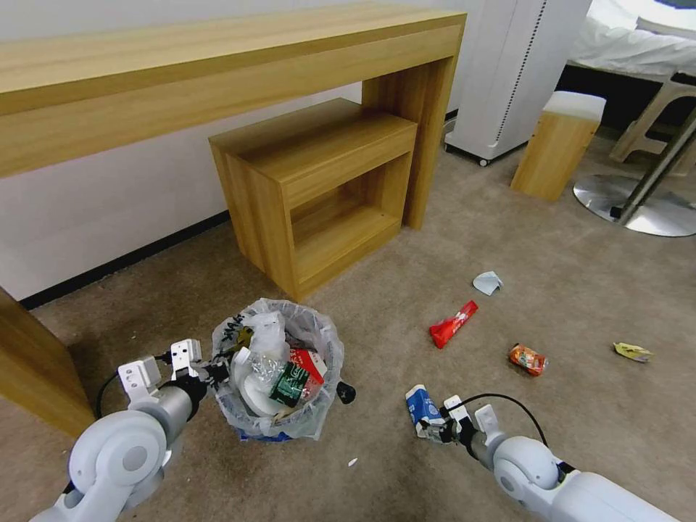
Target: Pick up the trash bin and place the garbage on the floor into it.
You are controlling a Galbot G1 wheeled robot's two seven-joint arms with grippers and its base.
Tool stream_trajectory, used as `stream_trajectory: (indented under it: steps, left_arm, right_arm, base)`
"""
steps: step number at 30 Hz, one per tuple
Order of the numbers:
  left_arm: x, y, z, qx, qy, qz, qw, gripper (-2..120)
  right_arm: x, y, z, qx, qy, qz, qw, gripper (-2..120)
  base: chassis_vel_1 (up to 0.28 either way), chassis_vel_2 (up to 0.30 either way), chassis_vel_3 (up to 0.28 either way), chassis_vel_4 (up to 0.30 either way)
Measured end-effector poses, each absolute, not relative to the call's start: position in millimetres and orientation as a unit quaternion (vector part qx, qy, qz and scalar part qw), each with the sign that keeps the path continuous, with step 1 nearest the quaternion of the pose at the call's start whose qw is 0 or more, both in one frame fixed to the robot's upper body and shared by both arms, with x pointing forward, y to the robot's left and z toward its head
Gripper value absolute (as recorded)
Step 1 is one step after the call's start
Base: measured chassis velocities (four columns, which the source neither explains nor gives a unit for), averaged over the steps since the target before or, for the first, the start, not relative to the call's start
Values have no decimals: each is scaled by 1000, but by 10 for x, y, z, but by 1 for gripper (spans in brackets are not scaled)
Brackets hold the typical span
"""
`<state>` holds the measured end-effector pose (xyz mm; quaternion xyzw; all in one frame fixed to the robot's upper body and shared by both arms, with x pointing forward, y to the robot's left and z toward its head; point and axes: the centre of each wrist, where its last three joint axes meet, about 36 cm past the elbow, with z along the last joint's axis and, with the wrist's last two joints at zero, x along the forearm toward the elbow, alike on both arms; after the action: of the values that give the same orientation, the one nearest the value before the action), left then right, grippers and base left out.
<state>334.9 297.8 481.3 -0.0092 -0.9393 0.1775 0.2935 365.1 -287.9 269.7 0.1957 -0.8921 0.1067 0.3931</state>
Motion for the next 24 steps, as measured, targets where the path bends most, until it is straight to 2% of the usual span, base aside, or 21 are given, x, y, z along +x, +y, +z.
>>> stream_trajectory:
  steps: [21, 24]
  left_arm:
    - [3350, 2979, 4832, -11, -939, 177, 293, 0]
    - [3353, 2986, 4830, -11, -939, 176, 294, 0]
  right_arm:
    - [3733, -2787, 2565, 201, -893, 106, 389, 76]
    - [3736, -2779, 2571, 201, -893, 106, 387, 70]
  base:
    - [0, 0, 0, 0]
    - [0, 0, 0, 0]
